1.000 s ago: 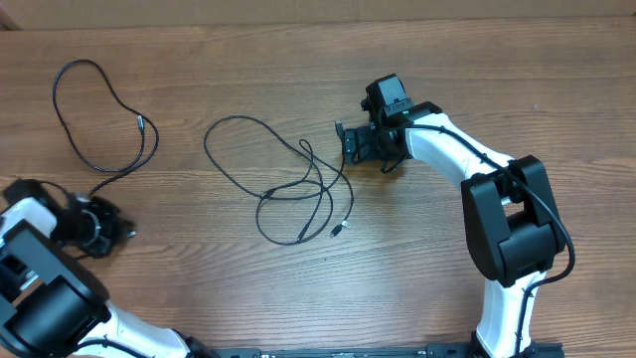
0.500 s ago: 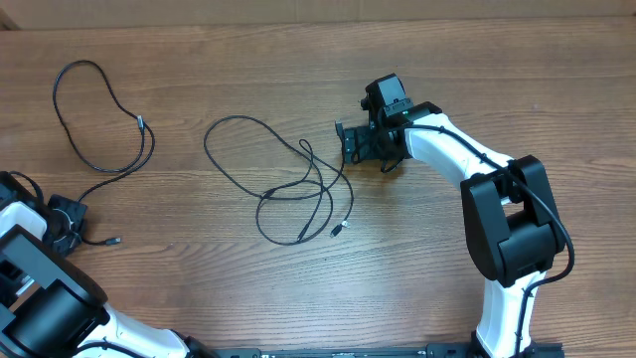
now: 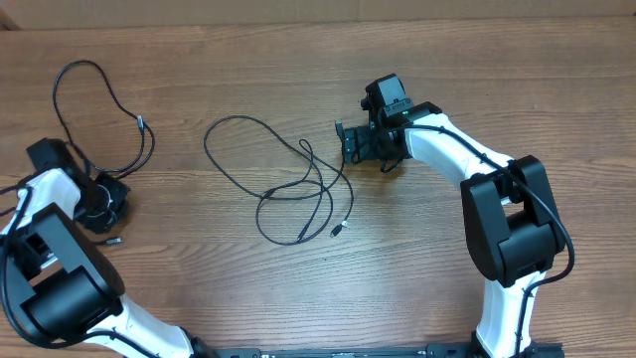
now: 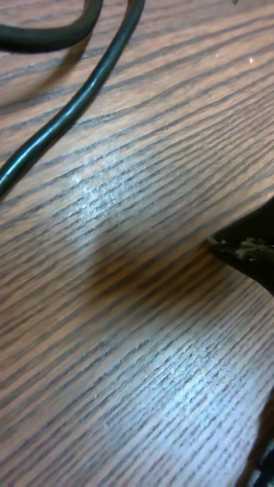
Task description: Untangle cables
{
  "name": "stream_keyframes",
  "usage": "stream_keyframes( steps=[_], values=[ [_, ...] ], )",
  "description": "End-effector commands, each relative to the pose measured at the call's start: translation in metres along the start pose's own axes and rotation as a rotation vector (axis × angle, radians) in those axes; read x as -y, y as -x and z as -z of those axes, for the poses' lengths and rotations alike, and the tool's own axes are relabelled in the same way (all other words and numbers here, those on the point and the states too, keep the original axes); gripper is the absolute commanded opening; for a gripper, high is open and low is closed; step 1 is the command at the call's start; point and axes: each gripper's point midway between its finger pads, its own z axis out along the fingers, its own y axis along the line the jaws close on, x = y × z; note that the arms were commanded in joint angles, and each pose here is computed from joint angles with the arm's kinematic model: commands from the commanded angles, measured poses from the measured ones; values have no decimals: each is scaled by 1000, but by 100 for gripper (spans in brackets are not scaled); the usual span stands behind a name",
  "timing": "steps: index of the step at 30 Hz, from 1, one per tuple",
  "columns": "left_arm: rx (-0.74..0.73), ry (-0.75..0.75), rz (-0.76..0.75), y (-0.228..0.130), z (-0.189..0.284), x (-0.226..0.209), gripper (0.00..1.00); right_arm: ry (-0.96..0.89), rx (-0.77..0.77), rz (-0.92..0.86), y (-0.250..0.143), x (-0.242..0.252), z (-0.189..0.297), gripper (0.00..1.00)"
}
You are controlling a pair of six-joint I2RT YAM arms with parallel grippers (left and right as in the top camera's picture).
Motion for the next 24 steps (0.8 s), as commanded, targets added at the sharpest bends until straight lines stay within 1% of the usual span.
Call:
stream_keyframes(
  steps=[1, 7, 15, 17, 20, 24],
  values=[
    [9, 234, 2, -3, -15, -43, 4, 4, -55, -15, -18, 4, -13, 100],
    [41, 321, 13, 3, -10, -63, 4, -4, -54, -15, -18, 5, -13, 100],
    [212, 451, 25, 33, -6, -85, 4, -4, -54, -15, -18, 5, -13, 100],
    [248, 468, 25, 37, -7, -89, 4, -3, -52, -15, -17, 5, -13, 100],
    [286, 458, -25, 41, -15, -88, 4, -3, -51, -15, -17, 5, -13, 100],
    [354, 464, -47, 46, -23, -92, 4, -3, -51, -15, -17, 5, -13, 100]
  ],
)
